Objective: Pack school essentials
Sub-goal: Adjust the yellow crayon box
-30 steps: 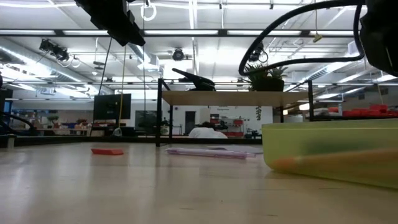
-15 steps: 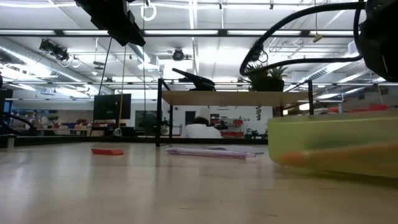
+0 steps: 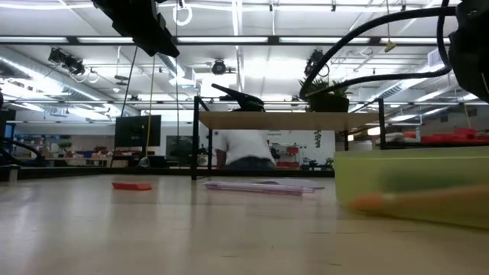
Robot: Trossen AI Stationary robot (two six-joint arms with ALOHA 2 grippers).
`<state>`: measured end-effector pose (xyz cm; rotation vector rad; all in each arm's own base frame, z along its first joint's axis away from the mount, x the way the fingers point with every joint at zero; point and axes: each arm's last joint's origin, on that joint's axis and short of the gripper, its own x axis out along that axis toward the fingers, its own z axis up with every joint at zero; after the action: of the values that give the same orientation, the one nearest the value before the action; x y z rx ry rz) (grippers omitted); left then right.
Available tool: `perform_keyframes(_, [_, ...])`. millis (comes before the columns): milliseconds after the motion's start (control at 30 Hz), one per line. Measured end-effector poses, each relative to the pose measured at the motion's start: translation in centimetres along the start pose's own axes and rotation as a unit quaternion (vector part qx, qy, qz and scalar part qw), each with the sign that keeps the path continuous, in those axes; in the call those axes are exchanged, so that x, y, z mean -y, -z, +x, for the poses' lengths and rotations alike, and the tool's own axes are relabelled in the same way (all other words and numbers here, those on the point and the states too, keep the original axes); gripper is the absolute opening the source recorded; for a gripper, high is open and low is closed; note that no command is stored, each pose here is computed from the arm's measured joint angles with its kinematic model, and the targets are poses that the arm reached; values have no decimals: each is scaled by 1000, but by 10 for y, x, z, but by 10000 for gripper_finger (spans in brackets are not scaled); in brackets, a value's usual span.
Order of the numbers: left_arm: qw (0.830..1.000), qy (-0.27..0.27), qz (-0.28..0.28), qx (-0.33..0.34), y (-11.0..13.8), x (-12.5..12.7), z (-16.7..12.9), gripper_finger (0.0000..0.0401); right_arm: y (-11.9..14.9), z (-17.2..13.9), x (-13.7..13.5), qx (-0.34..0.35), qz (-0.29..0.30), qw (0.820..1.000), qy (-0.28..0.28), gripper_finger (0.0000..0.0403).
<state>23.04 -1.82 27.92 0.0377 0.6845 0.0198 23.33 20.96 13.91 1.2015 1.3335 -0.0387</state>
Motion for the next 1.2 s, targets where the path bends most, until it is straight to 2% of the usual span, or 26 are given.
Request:
perform_keyframes(367, [1000, 0, 0, 0, 0, 0, 0, 22, 0, 0, 3, -1, 2, 1000, 17, 139])
perform_keyframes(600, [1000, 0, 0, 0, 0, 0, 0, 9, 0, 0, 3, -1, 8, 1000, 15, 96])
perform_keyframes(800, [1000, 0, 0, 0, 0, 0, 0, 19, 0, 0, 3, 0, 8, 1000, 14, 65])
perform_keyframes(1200, [1000, 0, 6, 0, 0, 0, 0, 10, -1, -2, -6, 2, 12, 1000, 5, 49])
